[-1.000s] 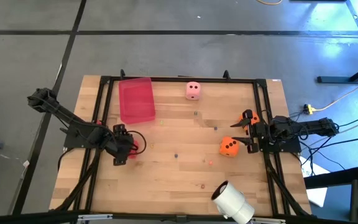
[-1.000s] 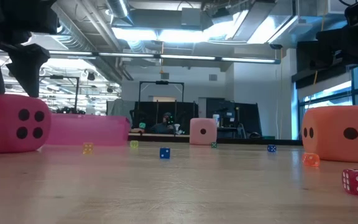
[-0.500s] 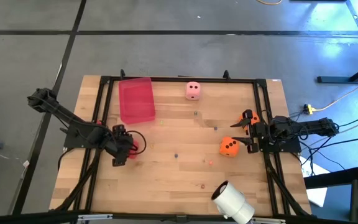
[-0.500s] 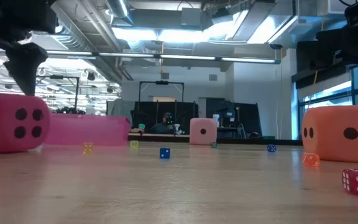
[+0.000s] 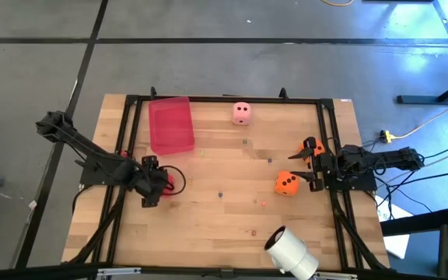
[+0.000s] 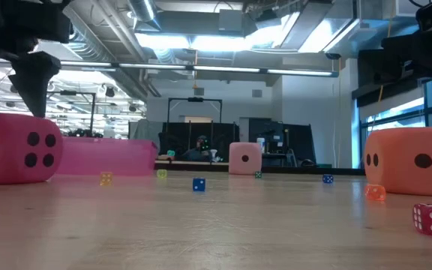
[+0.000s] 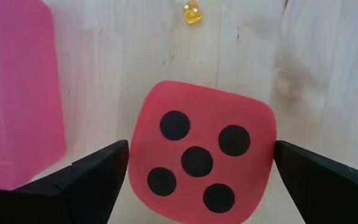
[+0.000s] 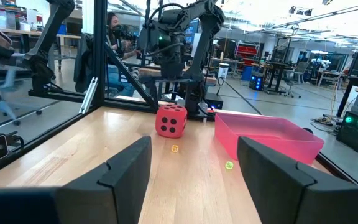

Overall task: Pick & Place Dice
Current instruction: Put the big red dice into the bin

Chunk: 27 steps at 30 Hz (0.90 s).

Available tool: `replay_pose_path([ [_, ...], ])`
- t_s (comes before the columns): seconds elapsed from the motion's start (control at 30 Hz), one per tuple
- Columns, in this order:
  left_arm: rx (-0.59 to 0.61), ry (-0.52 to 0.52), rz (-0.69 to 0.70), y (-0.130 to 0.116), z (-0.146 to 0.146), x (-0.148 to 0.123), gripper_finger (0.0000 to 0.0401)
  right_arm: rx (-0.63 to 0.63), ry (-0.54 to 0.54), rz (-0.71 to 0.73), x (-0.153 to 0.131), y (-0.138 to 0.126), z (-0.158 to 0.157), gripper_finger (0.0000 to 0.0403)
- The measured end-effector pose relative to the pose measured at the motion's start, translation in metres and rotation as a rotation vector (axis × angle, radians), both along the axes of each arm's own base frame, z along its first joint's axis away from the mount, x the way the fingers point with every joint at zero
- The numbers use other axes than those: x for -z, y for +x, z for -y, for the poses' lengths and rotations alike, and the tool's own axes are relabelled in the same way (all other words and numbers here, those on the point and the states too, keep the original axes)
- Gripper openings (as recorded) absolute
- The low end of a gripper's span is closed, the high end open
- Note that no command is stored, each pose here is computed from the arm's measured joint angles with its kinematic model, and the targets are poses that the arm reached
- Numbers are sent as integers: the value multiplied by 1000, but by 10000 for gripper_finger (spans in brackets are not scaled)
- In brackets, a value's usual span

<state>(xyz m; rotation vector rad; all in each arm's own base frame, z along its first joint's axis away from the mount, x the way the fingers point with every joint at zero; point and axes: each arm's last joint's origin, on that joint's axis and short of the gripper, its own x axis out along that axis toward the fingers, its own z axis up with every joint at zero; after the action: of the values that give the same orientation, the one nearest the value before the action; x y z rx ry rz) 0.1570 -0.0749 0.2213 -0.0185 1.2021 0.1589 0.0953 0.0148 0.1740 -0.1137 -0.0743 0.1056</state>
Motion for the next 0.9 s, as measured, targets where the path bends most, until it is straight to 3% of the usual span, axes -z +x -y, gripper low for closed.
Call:
replay_pose_path([
  [0.37, 36, 40, -58, 6, 3, 9, 400, 0, 0, 0, 0, 0, 0, 238],
  [0.9, -3, 14, -31, 1, 0, 4, 400, 0, 0, 0, 0, 0, 0, 238],
])
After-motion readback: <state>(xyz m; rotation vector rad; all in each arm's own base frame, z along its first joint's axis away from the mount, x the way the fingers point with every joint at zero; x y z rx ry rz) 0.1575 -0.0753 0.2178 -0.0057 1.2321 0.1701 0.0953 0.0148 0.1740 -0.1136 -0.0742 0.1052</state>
